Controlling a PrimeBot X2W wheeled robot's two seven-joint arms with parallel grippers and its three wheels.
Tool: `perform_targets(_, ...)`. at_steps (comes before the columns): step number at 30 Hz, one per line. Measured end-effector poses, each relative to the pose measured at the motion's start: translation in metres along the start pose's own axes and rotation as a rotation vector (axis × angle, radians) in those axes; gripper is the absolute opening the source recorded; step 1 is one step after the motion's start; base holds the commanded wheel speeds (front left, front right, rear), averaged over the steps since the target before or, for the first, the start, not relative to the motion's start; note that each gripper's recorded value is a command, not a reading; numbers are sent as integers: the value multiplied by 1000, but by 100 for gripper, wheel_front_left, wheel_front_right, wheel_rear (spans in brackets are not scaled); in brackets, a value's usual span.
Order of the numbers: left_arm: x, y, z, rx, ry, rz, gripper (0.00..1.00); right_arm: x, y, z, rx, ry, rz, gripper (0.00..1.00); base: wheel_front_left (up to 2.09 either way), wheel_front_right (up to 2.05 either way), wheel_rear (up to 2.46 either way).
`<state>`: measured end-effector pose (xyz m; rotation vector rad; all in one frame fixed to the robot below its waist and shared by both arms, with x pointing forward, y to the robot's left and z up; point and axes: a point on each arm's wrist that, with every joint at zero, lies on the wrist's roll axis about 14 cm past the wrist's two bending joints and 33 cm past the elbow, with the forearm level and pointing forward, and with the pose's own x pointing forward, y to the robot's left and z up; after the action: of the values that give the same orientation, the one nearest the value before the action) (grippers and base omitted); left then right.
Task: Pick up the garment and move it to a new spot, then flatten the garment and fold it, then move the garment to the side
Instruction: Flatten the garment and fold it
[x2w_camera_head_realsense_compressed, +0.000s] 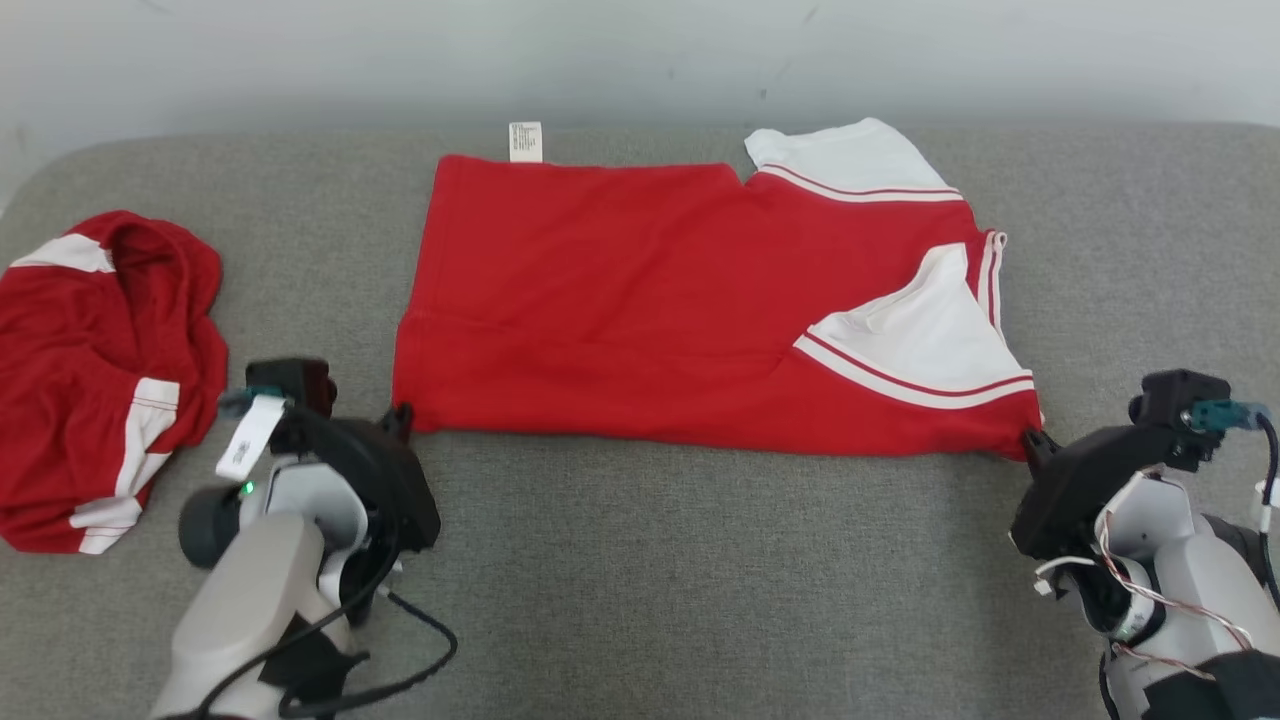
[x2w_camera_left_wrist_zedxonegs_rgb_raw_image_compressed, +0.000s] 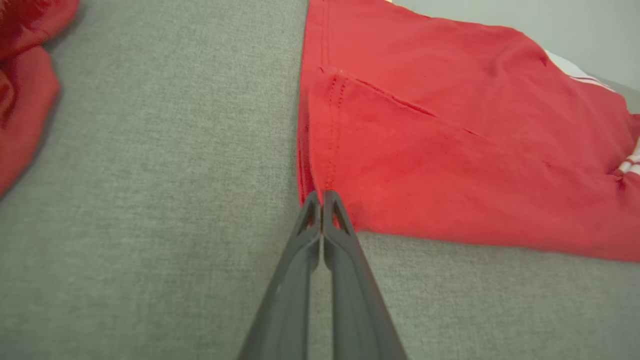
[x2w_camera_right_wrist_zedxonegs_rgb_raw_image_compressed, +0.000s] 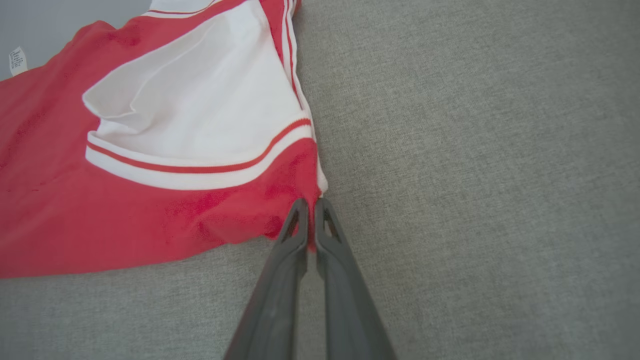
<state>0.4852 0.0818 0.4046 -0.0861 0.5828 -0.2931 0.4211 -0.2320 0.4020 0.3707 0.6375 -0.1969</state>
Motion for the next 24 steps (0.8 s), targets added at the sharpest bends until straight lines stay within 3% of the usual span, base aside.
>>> perform_targets(9,-38,2,-46,-250,-41,-15,0,-42,-25,1,22,-103,5,0,0,0,0)
perform_targets(20,-63,3,-77,-343,-56,-20,0,-70,-28,-13,61,-115,28,0,0,0,0)
perform_targets(24,-72,2,-76,-323,-71,-49,0,-83,-33,-11,70,-135,24,0,0,0,0)
